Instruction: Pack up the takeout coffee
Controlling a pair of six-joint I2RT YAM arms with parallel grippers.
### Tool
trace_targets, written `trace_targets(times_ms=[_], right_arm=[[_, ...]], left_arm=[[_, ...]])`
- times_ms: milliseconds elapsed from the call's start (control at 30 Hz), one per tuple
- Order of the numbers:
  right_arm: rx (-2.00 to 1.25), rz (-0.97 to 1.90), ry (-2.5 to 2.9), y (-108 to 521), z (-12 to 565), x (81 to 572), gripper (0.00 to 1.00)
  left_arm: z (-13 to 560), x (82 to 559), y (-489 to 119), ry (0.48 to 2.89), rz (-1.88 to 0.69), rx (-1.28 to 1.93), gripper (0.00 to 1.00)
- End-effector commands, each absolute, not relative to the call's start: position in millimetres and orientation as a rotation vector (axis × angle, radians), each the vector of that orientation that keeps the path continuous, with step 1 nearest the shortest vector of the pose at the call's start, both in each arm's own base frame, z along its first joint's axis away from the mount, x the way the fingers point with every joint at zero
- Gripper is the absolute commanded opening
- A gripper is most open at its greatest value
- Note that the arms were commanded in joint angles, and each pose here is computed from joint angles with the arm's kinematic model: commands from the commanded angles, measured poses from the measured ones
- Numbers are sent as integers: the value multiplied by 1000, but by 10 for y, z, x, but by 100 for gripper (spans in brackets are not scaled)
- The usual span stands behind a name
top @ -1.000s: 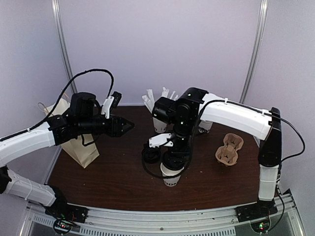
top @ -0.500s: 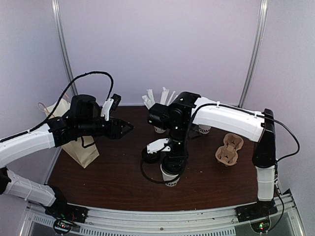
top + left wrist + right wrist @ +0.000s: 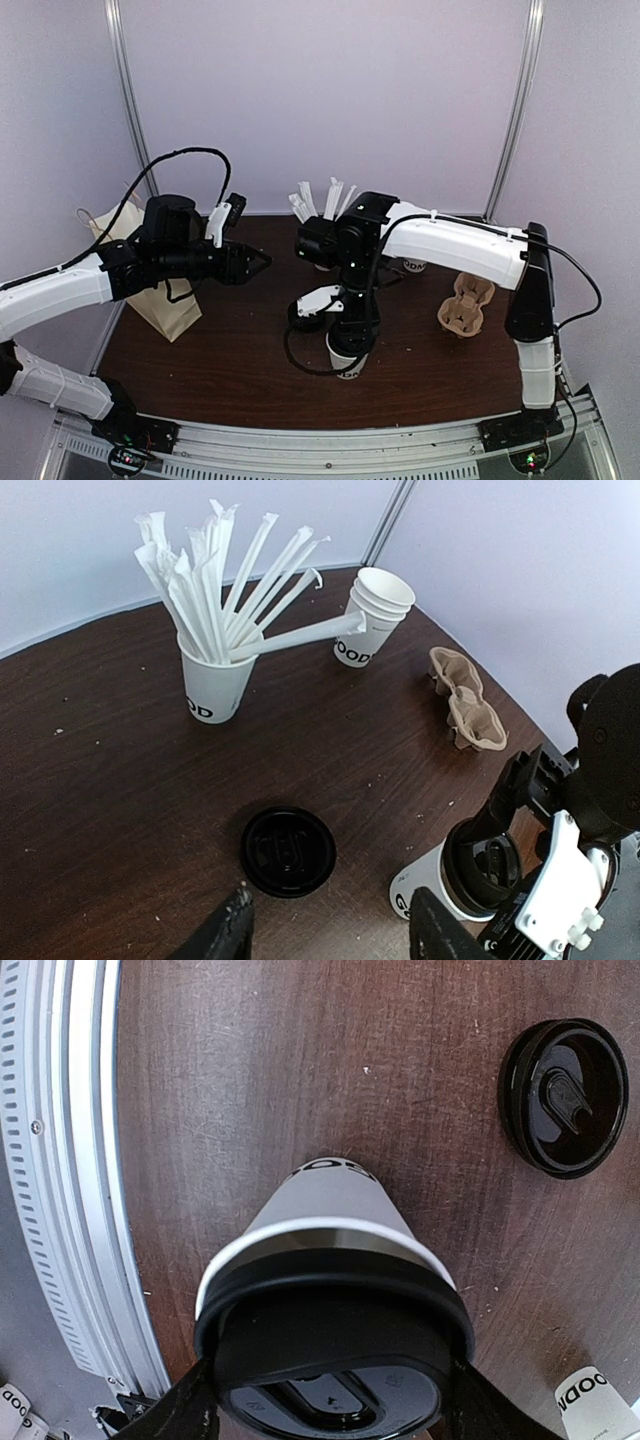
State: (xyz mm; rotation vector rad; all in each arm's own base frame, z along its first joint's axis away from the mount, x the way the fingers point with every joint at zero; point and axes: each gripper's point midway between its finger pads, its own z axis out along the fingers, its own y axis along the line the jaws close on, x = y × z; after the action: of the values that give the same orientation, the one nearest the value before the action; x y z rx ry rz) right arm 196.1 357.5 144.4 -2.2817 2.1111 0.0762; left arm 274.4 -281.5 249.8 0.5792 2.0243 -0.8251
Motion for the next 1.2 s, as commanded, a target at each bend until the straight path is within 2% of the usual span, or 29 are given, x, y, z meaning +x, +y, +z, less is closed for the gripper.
trace_targets(times_ms=[0, 467, 1167], right_arm=[[-2282, 37, 2112, 3603, 1451, 1960, 72], [-2291, -12, 2103, 3634, 1409, 1966, 74], [-2265, -38, 2069, 3631, 1525, 1973, 87]], left_arm=[[2570, 2791, -2809, 1988, -837, 553, 54], [2544, 2795, -2842, 1994, -854, 555, 54], [2492, 2815, -2919, 2010, -887, 561, 54]])
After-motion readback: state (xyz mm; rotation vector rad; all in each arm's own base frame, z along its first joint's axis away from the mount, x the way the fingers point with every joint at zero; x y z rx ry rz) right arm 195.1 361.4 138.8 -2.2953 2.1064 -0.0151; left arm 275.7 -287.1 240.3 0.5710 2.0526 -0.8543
